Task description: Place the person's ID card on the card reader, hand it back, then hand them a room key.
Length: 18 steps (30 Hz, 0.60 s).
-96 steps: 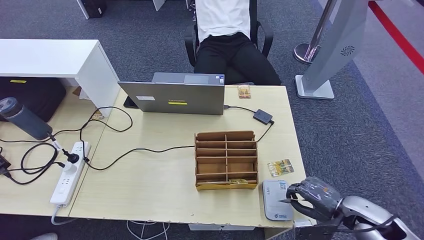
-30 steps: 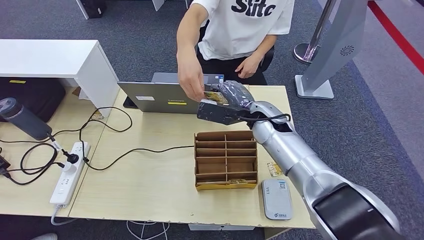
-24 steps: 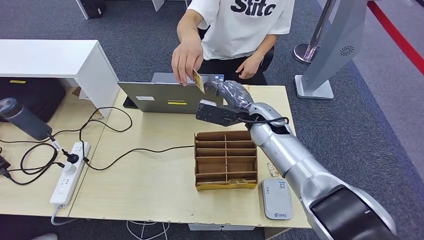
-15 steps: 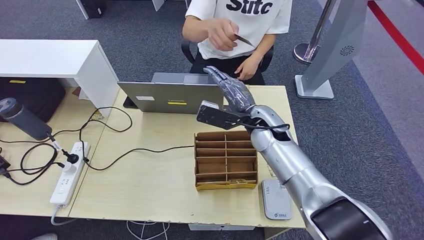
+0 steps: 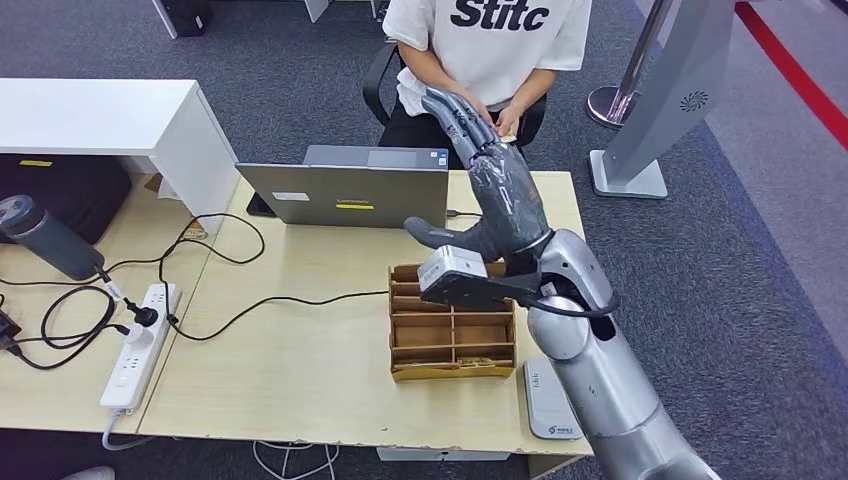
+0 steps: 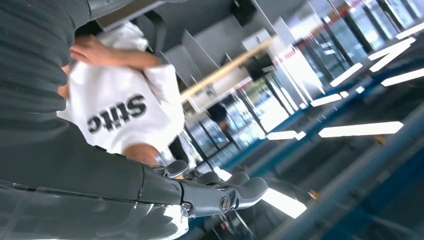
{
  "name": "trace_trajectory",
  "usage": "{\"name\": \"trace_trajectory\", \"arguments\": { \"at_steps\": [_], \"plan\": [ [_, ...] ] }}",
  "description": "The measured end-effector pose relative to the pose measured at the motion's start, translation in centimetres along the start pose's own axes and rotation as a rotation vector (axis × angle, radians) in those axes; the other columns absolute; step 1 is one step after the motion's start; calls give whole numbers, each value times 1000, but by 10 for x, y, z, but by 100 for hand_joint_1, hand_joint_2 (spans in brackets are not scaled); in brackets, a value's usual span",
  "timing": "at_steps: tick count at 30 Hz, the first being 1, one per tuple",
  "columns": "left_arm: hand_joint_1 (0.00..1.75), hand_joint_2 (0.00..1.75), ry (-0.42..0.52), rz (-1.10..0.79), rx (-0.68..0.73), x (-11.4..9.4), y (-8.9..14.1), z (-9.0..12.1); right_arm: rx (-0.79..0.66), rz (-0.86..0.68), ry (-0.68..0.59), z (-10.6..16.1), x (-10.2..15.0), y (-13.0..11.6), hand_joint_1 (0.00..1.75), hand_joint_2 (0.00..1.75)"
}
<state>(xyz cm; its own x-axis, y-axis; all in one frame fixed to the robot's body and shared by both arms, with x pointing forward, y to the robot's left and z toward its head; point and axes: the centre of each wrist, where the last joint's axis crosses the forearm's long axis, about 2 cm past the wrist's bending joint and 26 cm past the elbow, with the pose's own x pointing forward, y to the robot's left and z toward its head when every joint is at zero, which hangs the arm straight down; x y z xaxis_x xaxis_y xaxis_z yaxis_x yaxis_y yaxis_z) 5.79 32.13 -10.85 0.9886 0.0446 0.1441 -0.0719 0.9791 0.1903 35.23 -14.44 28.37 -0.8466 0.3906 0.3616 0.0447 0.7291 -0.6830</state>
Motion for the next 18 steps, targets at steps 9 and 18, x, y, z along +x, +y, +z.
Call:
{"name": "trace_trajectory", "arguments": {
  "at_steps": [9,18],
  "plan": [
    [0,175,20,54,16,-4,-1,0,-190,500,-46,58,36,-16,0,175],
    [0,175,24,81,19,-5,-4,1,-230,801,39,111,49,-5,0,175]
  ]
}}
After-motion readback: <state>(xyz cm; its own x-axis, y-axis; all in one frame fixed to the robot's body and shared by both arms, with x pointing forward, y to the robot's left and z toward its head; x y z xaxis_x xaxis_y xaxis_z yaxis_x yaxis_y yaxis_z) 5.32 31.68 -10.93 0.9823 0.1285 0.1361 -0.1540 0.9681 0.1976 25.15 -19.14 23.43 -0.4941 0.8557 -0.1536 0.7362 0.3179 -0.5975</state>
